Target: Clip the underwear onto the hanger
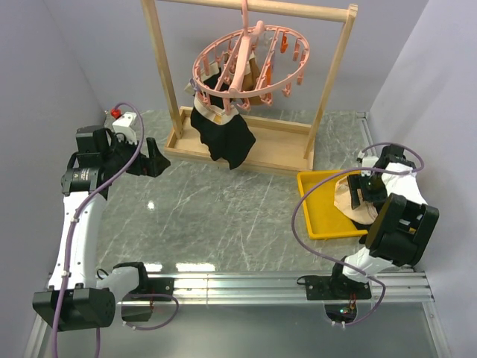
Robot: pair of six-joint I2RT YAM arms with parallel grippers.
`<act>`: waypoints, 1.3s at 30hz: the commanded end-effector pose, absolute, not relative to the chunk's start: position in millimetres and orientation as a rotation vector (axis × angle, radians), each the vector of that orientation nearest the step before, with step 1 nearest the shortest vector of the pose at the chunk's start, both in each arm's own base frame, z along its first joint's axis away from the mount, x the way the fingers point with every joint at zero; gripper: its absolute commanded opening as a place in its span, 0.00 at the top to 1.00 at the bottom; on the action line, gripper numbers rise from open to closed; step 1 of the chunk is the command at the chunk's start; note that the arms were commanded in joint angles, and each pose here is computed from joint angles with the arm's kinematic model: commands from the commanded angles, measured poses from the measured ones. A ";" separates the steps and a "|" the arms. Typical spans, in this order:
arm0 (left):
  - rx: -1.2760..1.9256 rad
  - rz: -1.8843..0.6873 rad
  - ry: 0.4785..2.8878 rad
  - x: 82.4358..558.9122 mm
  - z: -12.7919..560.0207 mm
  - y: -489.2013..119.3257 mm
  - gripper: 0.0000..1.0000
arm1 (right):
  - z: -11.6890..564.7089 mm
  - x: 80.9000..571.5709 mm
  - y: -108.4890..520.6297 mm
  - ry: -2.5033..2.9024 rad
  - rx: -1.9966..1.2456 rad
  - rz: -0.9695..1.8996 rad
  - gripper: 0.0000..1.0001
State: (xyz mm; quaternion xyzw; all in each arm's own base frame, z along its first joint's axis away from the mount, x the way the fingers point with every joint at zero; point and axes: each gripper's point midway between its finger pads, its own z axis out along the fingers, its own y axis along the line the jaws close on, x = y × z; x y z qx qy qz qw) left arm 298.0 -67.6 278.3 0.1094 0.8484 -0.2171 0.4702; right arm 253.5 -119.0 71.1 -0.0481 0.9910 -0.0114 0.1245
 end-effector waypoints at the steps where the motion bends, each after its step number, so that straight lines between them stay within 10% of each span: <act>1: 0.323 -0.560 2.005 299.3 304.5 -74.8 0.01 | 63.1 261.5 -129.1 2.870 -0.148 -0.074 0.17; 9: 0.325 -0.566 1.986 297.7 314.0 -76.3 0.01 | 44.6 257.9 -126.5 2.917 -0.159 -0.010 0.29; 19: 0.393 -0.618 1.941 287.2 338.6 -86.7 0.01 | 109.9 252.3 -87.1 2.740 -0.296 0.193 1.00; 39: 0.833 -0.818 1.560 220.1 377.8 -137.7 0.07 | 300.1 239.9 59.8 1.982 -0.776 0.521 1.00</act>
